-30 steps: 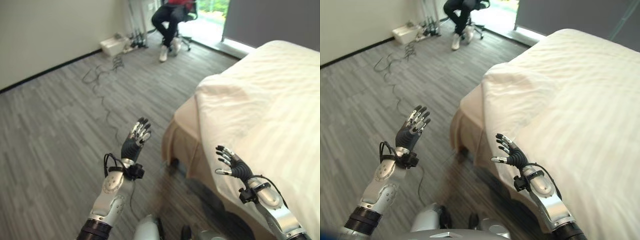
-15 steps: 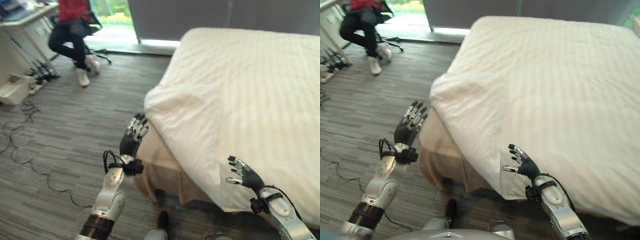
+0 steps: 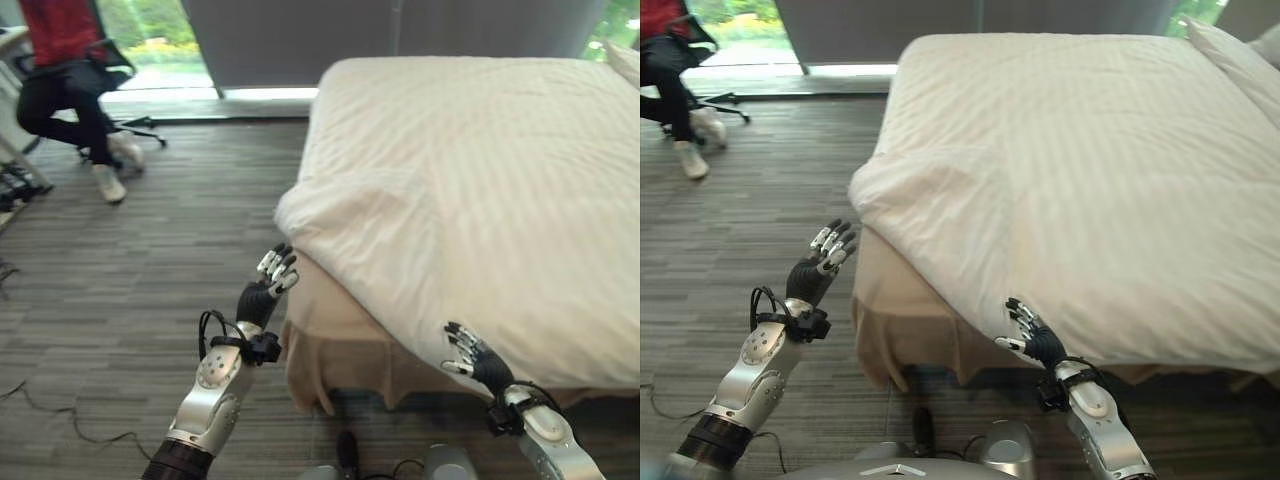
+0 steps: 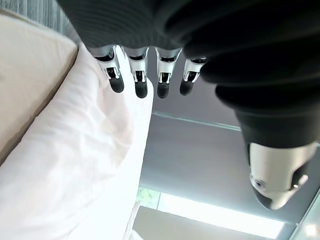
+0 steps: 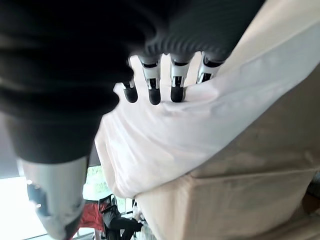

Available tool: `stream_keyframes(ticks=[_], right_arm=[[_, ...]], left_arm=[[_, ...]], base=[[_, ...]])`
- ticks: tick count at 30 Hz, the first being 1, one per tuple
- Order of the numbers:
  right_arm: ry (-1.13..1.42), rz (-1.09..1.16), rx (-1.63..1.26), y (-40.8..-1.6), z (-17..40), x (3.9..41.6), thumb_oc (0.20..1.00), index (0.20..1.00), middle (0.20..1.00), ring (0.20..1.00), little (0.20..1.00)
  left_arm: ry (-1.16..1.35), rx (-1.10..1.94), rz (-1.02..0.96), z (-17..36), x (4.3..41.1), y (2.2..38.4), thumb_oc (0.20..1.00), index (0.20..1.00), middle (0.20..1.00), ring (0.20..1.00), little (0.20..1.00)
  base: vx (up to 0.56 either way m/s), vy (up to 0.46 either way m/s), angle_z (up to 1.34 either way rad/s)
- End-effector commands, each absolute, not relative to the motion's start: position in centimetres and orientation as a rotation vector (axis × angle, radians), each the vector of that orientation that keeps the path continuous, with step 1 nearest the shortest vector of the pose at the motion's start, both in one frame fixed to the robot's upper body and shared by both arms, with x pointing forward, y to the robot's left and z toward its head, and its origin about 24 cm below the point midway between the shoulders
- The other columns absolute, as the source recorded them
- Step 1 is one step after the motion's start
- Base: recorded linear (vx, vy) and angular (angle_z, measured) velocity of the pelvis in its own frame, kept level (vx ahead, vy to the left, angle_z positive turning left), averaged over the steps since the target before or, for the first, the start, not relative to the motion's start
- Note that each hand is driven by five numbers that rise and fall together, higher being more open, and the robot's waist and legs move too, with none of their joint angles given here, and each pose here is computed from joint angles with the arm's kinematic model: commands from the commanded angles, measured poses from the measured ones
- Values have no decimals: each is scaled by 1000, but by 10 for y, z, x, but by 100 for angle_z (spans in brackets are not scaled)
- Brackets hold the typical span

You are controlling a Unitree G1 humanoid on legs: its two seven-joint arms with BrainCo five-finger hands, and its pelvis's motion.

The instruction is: Making the bed.

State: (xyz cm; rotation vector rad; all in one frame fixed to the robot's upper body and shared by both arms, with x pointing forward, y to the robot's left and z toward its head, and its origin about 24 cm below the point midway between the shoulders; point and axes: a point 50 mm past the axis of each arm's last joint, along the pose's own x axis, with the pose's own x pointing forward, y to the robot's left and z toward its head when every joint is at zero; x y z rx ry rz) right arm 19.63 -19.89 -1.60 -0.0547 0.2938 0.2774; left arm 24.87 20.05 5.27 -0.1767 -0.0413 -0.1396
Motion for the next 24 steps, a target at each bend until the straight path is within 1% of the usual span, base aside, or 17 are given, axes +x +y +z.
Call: stream_keyframes(ticks=[1,8,14,21,24], right_arm=[[230,299,-80,-201,-5,205,1000,1000,1000,1000,1000],[205,350,-73,-193,0,212,1000,1000,1000,1000,1000],[207,350,-95,-194,0,212,1000,1000,1000,1000,1000],[208,285,-155,-214,2,206,1000,1000,1000,1000,1000],[179,286,-186,-217,9,215,1000,1000,1000,1000,1000]], left_arm=[[-146,-165,-161,71,251,198,1000,1000,1000,1000,1000],[-138,-241,-144,64,243,197,1000,1000,1000,1000,1000],[-156,-261,-150,68,249,191,1000,1000,1000,1000,1000],[-160,-260,-125,66,249,192,1000,1000,1000,1000,1000],[-217,-265,-84,78,252,201,1000,1000,1000,1000,1000]], base=[[-26,-83,-57],[4,-112,-37],[-24,-102,-15],[70,105,-1],[46,197,-29]])
